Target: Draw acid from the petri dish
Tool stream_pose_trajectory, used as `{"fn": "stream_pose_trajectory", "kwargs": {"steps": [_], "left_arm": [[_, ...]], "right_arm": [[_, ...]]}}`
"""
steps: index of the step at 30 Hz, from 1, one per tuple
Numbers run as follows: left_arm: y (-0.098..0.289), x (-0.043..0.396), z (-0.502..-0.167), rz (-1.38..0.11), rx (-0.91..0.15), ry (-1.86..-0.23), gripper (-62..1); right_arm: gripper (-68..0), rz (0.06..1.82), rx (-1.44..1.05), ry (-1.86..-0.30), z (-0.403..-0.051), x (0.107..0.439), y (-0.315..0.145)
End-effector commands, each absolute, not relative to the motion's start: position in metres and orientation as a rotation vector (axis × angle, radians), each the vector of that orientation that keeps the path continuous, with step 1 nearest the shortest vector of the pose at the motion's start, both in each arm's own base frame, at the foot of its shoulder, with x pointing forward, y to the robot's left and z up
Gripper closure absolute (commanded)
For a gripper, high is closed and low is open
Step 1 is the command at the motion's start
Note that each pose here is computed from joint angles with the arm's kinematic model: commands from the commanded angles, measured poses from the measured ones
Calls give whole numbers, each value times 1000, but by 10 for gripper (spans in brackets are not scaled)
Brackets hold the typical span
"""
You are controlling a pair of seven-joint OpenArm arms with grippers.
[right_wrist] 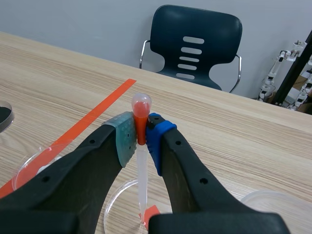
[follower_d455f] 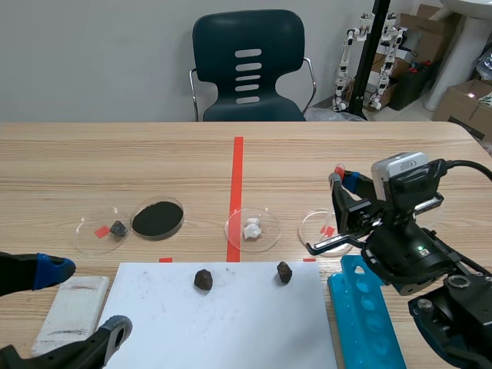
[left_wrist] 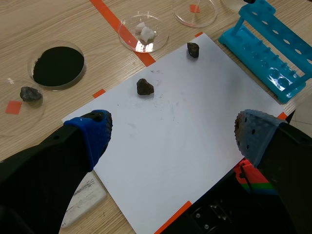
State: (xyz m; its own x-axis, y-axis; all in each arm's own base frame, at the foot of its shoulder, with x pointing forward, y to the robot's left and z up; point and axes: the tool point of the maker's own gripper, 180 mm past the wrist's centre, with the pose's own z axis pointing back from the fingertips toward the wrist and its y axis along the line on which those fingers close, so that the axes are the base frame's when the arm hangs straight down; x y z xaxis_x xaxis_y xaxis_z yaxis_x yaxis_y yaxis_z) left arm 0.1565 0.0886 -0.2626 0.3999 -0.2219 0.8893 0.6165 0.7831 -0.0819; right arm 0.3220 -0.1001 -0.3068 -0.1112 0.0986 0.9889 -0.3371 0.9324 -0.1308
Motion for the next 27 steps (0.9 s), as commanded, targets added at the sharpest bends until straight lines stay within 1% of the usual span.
{"fn": "stream_pose_trajectory", "kwargs": {"steps": [1, 19, 27], "left_arm": [[84, 158, -252, -546, -456, -1066, -527], [84, 158, -252, -546, -456, -1066, -527], [84, 158, -252, -546, -456, -1066, -527]], "right_arm": [[-68, 374, 186, -1683, -296, 326, -101], [-68, 380, 184, -1688, -291, 326, -100], [-68, 417, 191, -1705, -265, 317, -96]]}}
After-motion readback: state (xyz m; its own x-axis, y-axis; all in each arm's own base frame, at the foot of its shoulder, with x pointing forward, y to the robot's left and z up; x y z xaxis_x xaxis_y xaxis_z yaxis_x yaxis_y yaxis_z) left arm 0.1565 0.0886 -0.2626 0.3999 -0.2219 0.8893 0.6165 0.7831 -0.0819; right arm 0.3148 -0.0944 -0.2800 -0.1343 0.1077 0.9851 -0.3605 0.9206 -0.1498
